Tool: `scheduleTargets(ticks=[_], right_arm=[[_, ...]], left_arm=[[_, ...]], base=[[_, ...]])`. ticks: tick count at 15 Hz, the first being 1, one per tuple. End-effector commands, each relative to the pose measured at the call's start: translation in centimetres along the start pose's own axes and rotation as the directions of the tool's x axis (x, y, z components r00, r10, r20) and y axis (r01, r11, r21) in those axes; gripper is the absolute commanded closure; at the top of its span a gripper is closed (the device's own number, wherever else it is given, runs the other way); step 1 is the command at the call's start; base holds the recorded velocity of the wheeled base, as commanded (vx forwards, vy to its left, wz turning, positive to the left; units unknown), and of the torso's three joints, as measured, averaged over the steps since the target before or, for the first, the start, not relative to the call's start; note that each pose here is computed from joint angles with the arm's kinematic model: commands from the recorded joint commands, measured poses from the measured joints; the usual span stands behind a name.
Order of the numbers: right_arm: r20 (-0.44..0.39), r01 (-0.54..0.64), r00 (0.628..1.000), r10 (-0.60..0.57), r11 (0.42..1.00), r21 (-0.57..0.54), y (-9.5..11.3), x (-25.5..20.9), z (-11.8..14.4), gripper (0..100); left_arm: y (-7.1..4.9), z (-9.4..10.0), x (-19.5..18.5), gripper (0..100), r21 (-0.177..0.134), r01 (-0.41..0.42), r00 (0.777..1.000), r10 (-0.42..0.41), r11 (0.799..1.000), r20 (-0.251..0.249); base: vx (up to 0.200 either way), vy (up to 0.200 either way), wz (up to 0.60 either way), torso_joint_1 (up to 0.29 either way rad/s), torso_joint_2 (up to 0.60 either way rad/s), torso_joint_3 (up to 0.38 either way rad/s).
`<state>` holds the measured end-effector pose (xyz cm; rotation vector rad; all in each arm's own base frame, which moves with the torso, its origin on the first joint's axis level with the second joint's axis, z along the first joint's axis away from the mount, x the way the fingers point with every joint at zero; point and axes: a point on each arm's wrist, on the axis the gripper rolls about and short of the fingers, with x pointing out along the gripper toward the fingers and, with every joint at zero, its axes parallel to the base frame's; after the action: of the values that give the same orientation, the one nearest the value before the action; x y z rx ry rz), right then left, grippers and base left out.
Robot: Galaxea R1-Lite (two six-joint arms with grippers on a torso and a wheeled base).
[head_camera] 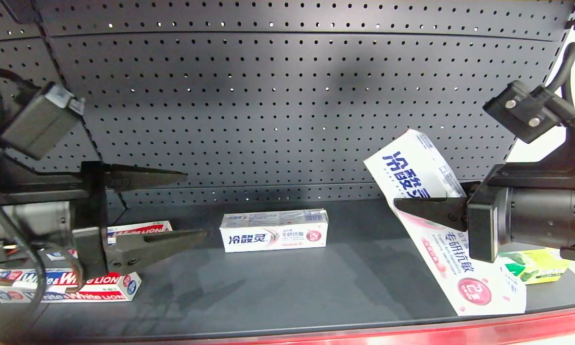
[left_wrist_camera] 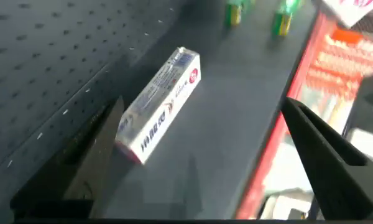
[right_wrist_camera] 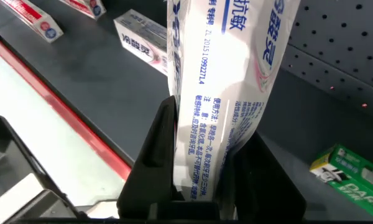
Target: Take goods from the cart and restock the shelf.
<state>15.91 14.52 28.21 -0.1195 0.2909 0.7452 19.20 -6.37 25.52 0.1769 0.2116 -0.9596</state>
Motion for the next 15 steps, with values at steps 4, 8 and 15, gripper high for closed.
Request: scheduleTargets(ticks=[4, 8, 15], right_arm=[[0.01, -0.008, 1.0, 0.008, 1.0, 0.005, 0.0, -0.3, 0.1, 100], [0.001, -0.029, 1.0, 0.029, 1.0, 0.004, 0.1, -0.1, -0.1, 100], [0.01, -0.032, 0.999, 0.032, 0.999, 0.003, 0.2, -0.6, 0.0, 100]], left_arm=[[4.5, -1.0, 5.0, 0, -0.028, -0.004, 0.994, 0.001, 1.0, -0.105], [6.0, -1.2, 7.1, 0, 0.015, 0.036, 0.992, -0.034, 0.999, -0.123], [7.8, -2.6, 10.9, 0, 0.023, 0.188, 0.951, -0.176, 0.982, -0.255]], base=[[0.0, 0.0, 0.0, 0.0, 0.0, 0.0], [0.0, 0.0, 0.0, 0.0, 0.0, 0.0], [0.0, 0.0, 0.0, 0.0, 0.0, 0.0]])
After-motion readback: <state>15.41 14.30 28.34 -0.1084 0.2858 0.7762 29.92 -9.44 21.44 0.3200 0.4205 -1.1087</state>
